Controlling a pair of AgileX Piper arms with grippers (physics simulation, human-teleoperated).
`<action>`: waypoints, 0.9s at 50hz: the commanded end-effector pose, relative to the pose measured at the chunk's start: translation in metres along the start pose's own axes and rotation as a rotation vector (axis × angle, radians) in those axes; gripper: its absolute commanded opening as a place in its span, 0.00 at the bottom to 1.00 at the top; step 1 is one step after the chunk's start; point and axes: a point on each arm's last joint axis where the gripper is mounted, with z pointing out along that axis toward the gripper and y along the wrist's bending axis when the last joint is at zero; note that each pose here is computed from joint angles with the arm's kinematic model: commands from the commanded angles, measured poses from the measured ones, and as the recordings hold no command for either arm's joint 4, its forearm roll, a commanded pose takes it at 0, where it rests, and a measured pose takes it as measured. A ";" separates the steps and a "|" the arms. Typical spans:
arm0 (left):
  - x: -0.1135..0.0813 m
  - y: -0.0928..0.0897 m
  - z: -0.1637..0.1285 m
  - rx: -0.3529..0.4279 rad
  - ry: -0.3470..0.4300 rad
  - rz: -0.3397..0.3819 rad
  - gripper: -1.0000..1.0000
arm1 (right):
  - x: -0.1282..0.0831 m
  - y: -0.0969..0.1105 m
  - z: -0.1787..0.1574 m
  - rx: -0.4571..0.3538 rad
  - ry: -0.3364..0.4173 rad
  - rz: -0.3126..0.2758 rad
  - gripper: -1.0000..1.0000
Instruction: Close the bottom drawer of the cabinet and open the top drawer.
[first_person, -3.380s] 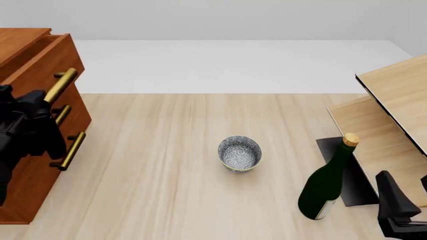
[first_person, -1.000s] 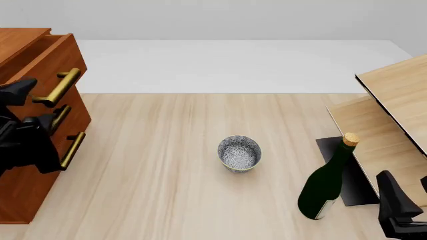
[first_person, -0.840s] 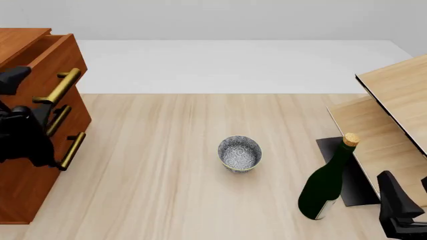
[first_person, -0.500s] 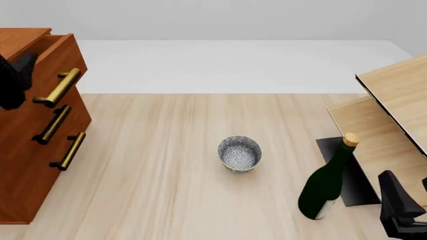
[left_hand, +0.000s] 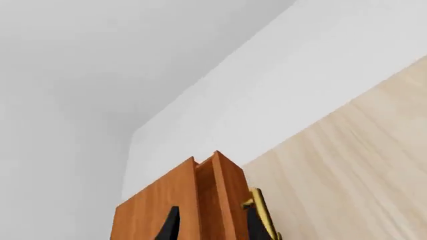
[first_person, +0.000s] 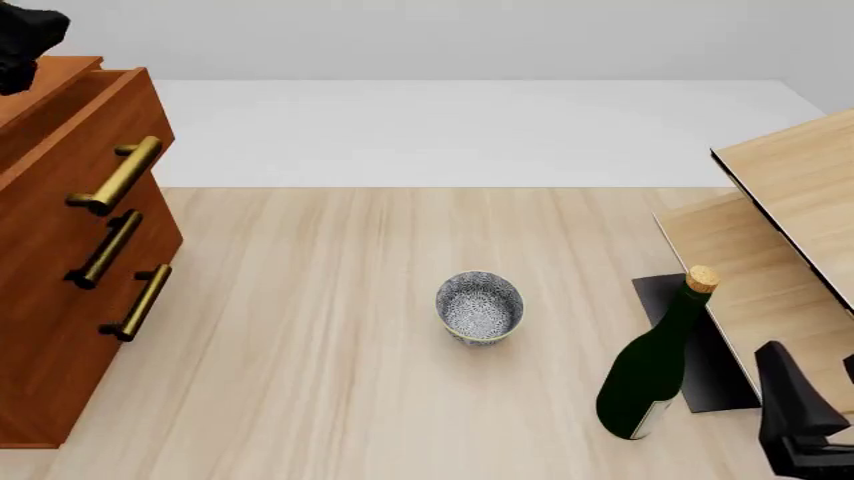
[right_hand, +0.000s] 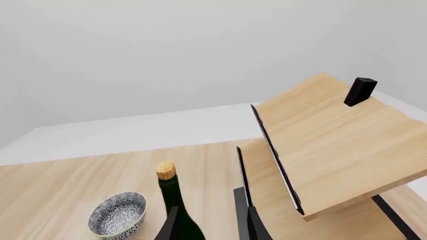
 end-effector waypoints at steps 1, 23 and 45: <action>-0.003 0.013 0.001 0.042 0.132 -0.247 1.00 | 0.001 0.000 0.000 -0.009 0.000 -0.019 1.00; 0.029 0.016 0.018 0.008 0.293 -0.431 1.00 | 0.002 0.001 0.000 -0.017 0.001 -0.043 1.00; 0.044 0.006 0.037 0.017 0.334 -0.531 1.00 | 0.002 0.001 0.000 -0.020 0.002 -0.044 1.00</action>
